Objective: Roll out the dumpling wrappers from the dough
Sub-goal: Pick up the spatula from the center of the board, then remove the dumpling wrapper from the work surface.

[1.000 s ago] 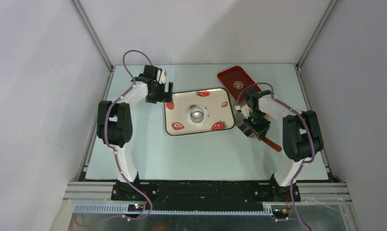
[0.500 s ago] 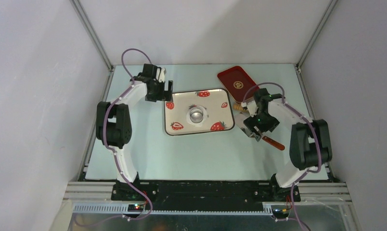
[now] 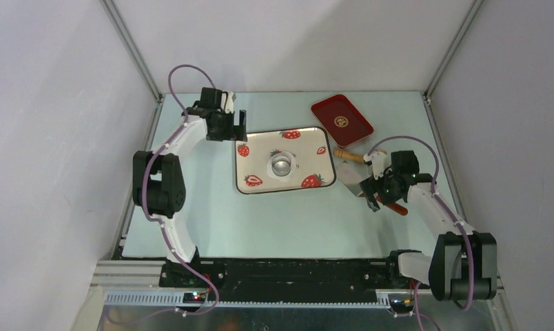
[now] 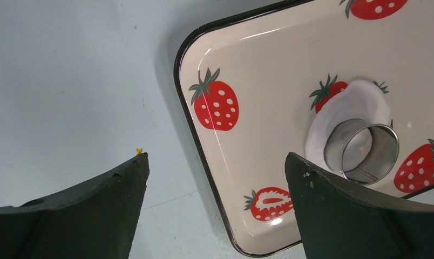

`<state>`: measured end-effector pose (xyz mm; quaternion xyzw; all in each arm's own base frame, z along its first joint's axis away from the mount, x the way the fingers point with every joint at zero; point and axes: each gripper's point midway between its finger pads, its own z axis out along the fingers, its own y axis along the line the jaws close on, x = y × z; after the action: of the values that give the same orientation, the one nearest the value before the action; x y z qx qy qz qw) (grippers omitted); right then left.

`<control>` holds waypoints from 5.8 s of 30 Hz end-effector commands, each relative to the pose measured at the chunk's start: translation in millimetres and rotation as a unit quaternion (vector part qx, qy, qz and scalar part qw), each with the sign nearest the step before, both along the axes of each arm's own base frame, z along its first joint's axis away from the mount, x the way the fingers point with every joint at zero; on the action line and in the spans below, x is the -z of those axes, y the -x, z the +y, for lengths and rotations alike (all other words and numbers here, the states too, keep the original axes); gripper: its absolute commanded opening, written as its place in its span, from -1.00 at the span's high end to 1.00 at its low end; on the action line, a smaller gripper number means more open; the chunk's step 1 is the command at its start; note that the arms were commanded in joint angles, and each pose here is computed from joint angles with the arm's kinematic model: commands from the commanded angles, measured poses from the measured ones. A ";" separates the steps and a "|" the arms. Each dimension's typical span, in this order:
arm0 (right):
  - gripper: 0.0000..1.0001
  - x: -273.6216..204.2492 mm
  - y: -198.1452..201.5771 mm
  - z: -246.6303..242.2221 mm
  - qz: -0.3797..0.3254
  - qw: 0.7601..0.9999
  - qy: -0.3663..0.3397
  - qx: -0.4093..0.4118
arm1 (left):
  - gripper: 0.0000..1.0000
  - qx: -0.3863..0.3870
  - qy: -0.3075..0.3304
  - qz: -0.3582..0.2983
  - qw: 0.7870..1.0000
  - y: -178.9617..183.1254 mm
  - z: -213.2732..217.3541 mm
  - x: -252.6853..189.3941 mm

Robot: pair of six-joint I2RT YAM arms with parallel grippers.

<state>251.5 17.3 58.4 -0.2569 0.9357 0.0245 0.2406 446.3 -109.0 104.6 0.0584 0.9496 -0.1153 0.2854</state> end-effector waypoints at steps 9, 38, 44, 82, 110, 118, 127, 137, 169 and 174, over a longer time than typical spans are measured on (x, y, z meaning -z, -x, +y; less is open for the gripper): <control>-0.82 0.8 3.2 -12.7 -0.095 0.995 -0.019 -0.017 | -0.99 -0.008 0.020 -0.049 0.999 -0.1 -5.6 -44.6; 1.00 -63.5 2.1 -52.2 -0.154 0.985 0.075 -0.020 | -0.99 -0.021 -0.007 -0.063 0.998 -8.3 5.1 -48.7; 1.00 -132.8 -5.0 -61.6 -0.143 0.977 0.142 -0.074 | -0.99 -0.030 -0.032 -0.081 0.996 -24.1 15.0 -55.6; 1.00 -102.9 -56.5 113.8 0.034 0.926 0.272 -0.259 | -0.44 0.000 0.007 -0.010 1.000 -9.9 -46.7 21.9; 1.00 -113.3 -51.3 151.1 0.024 0.928 0.246 -0.278 | 0.31 -0.009 0.042 0.060 0.997 0.7 -65.7 68.1; 1.00 -118.3 -54.5 153.1 0.016 0.927 0.248 -0.280 | 0.31 -0.011 0.041 0.060 0.997 0.1 -64.7 68.3; 1.00 -111.7 -56.8 150.5 0.021 0.926 0.254 -0.277 | 0.31 -0.012 0.039 0.060 0.997 -0.2 -65.0 68.8; 1.00 -100.1 -57.5 145.9 0.031 0.913 0.286 -0.289 | 0.32 -0.012 0.033 0.058 0.998 -0.4 -63.7 69.5; 1.00 -97.4 -15.1 128.4 0.067 0.860 0.336 -0.379 | 0.31 -0.023 0.021 0.052 0.998 -1.4 -58.4 67.9; 1.00 -95.9 -5.6 136.4 0.082 0.867 0.306 -0.386 | 0.31 -0.025 0.021 0.051 0.998 -1.8 -58.0 67.5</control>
<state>281.6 152.8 150.2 -0.6329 0.7457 -0.1954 0.0713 434.7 -164.3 24.7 0.0111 0.9675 -0.1348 0.2138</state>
